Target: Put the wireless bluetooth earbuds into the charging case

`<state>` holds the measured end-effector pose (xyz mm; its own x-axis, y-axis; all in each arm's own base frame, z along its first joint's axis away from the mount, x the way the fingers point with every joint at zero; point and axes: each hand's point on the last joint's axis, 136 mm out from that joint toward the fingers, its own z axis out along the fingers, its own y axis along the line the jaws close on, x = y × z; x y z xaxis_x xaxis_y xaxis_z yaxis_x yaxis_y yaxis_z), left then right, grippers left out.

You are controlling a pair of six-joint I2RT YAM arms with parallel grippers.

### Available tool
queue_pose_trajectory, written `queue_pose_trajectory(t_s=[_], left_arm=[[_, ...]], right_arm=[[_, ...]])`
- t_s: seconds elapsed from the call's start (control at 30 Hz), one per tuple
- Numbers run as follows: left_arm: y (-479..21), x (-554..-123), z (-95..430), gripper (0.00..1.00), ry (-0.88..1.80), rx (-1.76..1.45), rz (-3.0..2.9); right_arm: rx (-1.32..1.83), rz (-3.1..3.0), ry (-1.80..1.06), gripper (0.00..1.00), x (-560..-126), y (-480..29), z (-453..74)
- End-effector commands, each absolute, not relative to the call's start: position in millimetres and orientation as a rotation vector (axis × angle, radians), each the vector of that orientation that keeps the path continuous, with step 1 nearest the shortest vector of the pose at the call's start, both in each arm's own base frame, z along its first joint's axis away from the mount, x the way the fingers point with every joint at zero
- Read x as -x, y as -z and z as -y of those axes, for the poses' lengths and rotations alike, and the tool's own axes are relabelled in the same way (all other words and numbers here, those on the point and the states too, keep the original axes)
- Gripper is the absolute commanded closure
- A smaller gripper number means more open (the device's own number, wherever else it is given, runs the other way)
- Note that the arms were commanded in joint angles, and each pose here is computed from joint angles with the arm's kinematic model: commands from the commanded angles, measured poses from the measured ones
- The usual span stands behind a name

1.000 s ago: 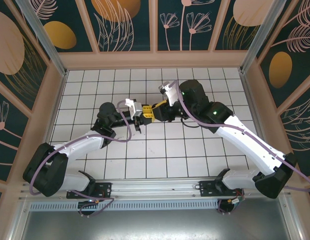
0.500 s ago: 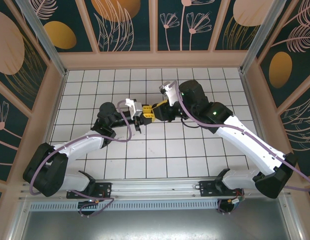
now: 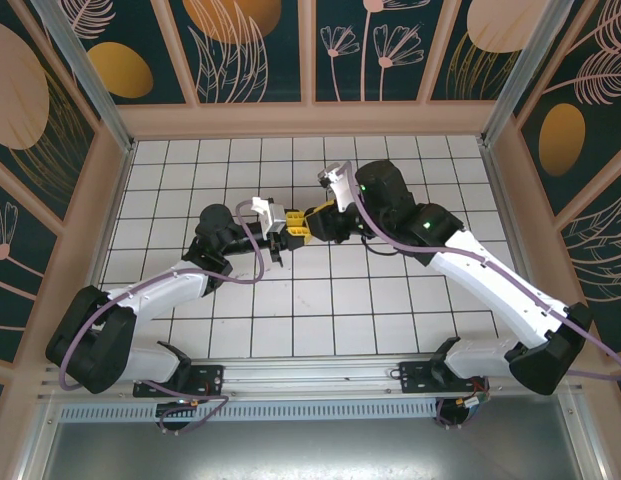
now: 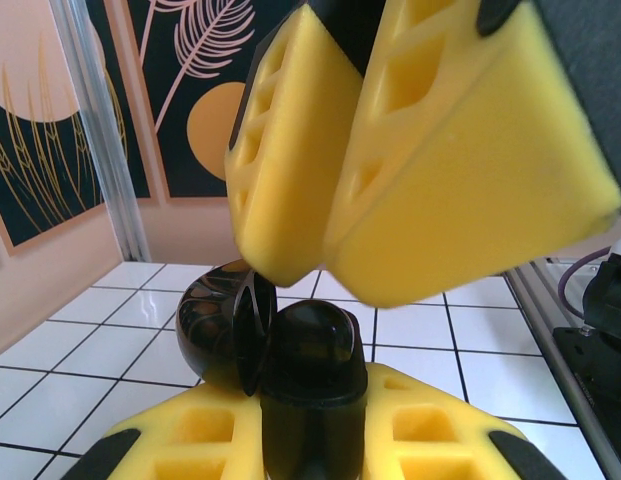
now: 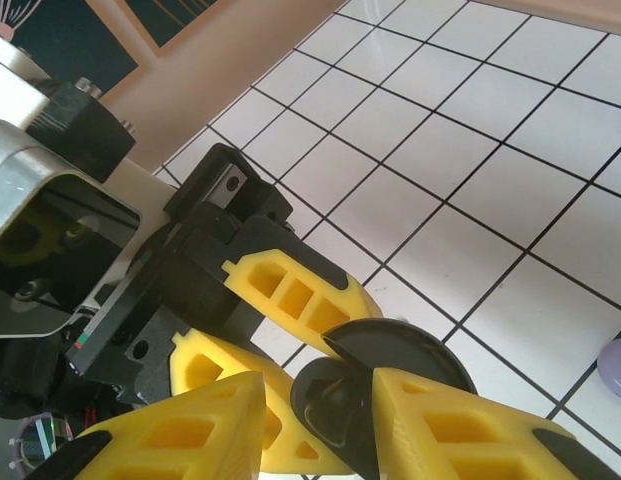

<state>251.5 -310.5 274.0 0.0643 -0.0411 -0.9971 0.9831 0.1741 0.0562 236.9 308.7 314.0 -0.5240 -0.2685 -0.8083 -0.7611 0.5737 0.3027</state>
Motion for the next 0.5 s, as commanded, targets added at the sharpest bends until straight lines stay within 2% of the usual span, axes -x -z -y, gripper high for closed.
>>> queue_pose_trajectory(t_s=[0.0,0.47], left_arm=[[-298.6,-248.3,310.4,1.00,1.029,-1.088,-1.121],[-304.7,-247.1,310.1,1.00,1.035,-1.084,-1.109]], right_arm=[[0.844,-2.099,-0.830,0.66,-237.0,-300.1,-309.3],[0.829,-2.114,-0.770,0.67,-243.9,-291.7,-307.3]])
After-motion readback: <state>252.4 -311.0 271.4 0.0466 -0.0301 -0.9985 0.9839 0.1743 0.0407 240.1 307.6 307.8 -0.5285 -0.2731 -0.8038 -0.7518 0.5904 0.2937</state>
